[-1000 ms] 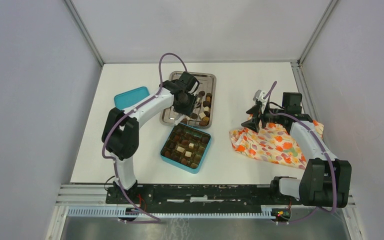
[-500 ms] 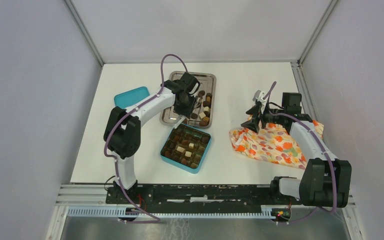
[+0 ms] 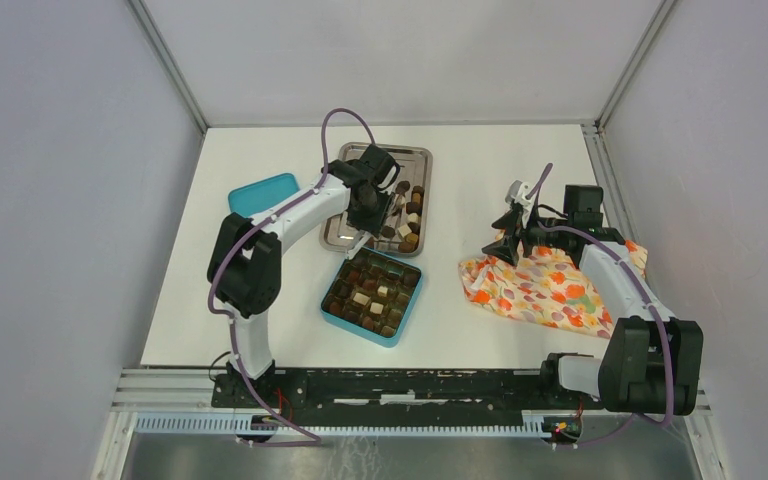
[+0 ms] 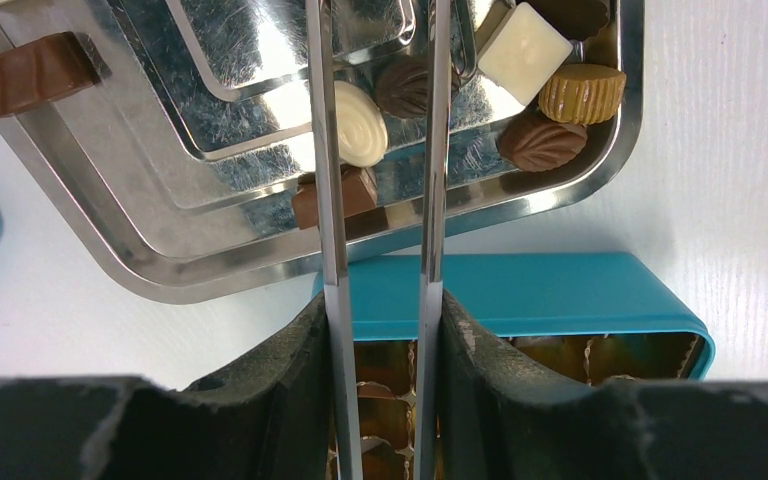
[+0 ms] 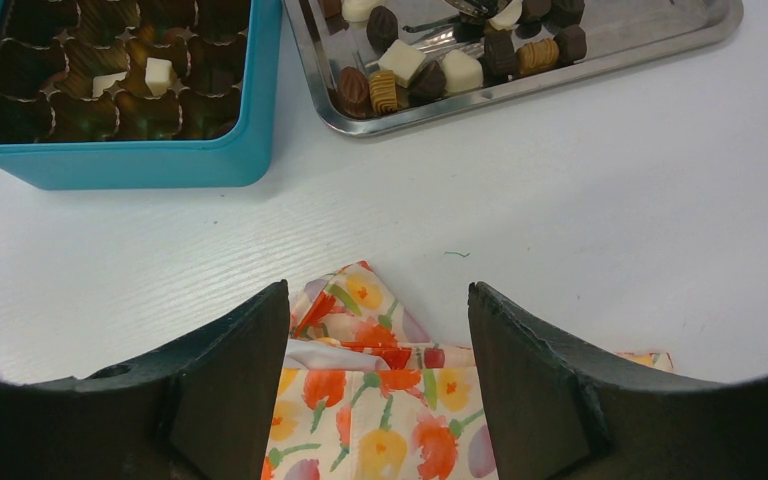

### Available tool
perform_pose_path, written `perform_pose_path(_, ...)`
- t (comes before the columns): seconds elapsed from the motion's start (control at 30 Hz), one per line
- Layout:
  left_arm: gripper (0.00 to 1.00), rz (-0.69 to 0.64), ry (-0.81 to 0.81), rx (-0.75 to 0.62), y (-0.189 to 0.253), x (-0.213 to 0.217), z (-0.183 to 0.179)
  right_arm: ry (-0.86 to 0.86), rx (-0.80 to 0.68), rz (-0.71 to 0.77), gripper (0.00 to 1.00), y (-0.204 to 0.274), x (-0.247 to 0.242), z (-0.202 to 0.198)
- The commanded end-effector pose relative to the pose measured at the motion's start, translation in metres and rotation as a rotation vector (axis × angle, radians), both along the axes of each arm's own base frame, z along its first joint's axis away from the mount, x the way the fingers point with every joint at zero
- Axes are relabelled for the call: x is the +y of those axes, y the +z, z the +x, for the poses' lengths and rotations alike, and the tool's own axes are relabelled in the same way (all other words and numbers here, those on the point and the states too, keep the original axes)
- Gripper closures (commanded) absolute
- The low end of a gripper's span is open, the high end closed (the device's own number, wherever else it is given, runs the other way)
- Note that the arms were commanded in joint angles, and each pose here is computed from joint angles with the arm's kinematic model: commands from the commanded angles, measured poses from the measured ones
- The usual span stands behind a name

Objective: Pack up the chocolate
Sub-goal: Pick up the fake chocolate from the plate.

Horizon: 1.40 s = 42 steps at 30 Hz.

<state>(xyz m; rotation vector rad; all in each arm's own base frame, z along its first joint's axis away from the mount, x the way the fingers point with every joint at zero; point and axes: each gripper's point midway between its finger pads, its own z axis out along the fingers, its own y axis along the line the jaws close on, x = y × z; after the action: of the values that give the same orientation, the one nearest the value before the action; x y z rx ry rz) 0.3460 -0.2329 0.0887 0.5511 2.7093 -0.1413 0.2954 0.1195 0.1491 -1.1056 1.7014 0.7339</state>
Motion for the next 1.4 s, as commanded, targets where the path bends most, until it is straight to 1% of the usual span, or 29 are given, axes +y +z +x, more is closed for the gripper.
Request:
perform_pose_path(0.0,0.6,-0.045,-0.017,-0.062,0.033,-0.003,0.008,0.018,-0.043,0.0,0.28,0.01,0.003,0.001)
perform_pose_path(0.13,0.6,-0.043,-0.016,-0.057,0.033,-0.002,0.006,0.018,-0.042,0.0,0.28,0.01,0.003,0.001)
perform_pose_path(0.2,0.62,-0.047,-0.015,-0.061,0.035,-0.003,0.006,0.019,-0.044,0.0,0.28,0.01,0.003,0.001)
perform_pose_path(0.33,0.76,-0.066,-0.006,-0.081,0.045,-0.003,0.005,0.019,-0.044,0.0,0.28,0.01,0.003,0.001)
perform_pose_path(0.43,0.83,-0.078,0.001,-0.099,0.054,-0.002,0.005,0.019,-0.044,0.0,0.28,0.01,0.003,0.001)
perform_pose_path(0.5,0.86,-0.086,0.005,-0.11,0.059,-0.001,0.003,0.018,-0.045,-0.001,0.28,0.01,0.003,0.001)
perform_pose_path(0.57,0.88,-0.094,0.008,-0.118,0.063,0.0,0.001,0.019,-0.044,-0.001,0.28,0.01,0.003,0.001)
perform_pose_path(0.8,0.89,-0.15,0.006,-0.135,0.08,0.001,-0.012,0.02,-0.041,0.0,0.28,0.009,0.003,0.001)
perform_pose_path(1.0,0.9,-0.267,-0.05,-0.114,0.101,-0.006,-0.041,0.019,-0.042,-0.001,0.28,0.009,0.003,0.001)
perform_pose_path(1.2,0.91,-0.387,-0.093,-0.093,0.121,-0.004,-0.082,0.02,-0.043,-0.001,0.28,0.009,0.003,0.001)
perform_pose_path(1.37,0.91,-0.448,-0.114,-0.057,0.127,0.0,-0.117,0.019,-0.04,-0.003,0.28,0.008,0.003,0.001)
